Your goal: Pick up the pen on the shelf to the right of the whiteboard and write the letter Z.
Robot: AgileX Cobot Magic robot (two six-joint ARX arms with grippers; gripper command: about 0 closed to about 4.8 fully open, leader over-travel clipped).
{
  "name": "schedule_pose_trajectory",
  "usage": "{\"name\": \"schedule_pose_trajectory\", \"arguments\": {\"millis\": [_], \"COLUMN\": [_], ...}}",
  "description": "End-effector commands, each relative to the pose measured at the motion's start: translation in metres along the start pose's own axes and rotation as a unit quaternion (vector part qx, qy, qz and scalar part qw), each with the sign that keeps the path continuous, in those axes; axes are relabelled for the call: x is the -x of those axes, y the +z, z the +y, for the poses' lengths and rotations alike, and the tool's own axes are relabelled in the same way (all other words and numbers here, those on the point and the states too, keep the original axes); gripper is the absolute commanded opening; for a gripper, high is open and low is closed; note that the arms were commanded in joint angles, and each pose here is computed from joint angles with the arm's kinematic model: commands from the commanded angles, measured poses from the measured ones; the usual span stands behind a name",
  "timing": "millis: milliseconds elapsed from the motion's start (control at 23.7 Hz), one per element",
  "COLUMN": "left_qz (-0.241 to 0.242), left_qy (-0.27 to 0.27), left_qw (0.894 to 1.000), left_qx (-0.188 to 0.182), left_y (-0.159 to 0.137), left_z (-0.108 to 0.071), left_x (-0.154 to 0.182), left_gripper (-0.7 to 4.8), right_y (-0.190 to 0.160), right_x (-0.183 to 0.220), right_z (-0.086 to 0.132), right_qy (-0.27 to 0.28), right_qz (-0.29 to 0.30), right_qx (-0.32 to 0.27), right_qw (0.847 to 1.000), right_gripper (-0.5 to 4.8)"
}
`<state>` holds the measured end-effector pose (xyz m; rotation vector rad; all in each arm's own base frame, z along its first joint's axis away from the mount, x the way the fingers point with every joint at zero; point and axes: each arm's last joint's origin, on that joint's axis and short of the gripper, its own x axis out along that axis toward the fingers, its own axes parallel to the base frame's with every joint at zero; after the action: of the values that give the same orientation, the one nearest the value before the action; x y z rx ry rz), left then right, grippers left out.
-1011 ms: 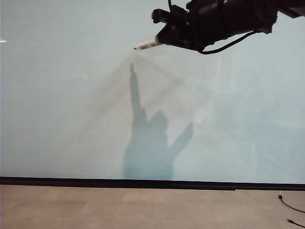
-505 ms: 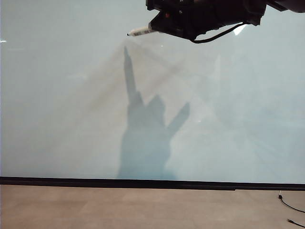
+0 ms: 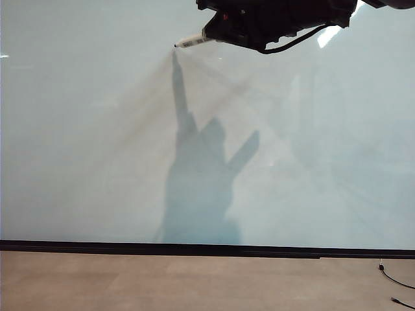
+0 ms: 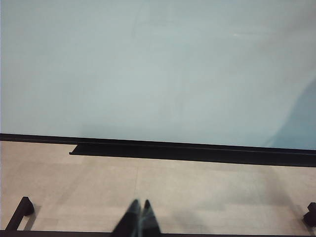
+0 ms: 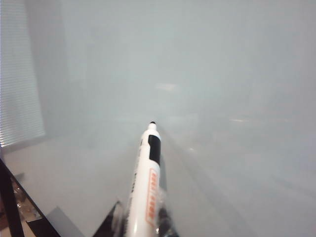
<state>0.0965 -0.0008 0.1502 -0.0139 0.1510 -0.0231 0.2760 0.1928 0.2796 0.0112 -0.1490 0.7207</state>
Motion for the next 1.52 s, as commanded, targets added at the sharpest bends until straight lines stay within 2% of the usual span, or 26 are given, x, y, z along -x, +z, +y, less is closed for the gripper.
{"name": "schedule_pose_trajectory", "arguments": {"millis": [42, 1053, 1516], "left_qz": [-0.006, -0.006, -0.006], "left_qy": [0.000, 0.000, -0.001], "left_qw": [1.000, 1.000, 1.000], "left_qx": [-0.002, -0.002, -0.002], "left_y": [0.002, 0.002, 0.002], "left_z": [0.000, 0.000, 0.000], "left_x": [0.000, 0.000, 0.000], "left_gripper": [-0.04, -0.04, -0.04], "right_y": [0.005, 0.013, 0.016], "right_x": [-0.001, 0.010, 0.036], "right_z": [-0.001, -0.015, -0.026], "right_qy": [-0.019, -0.058, -0.088], "right_qz": [-0.008, 0.006, 0.004], "right_qx": [0.000, 0.006, 0.010], "right_qw": [1.000, 0.998, 0.996], "right_gripper": [-0.09, -0.09, -0.09]}}
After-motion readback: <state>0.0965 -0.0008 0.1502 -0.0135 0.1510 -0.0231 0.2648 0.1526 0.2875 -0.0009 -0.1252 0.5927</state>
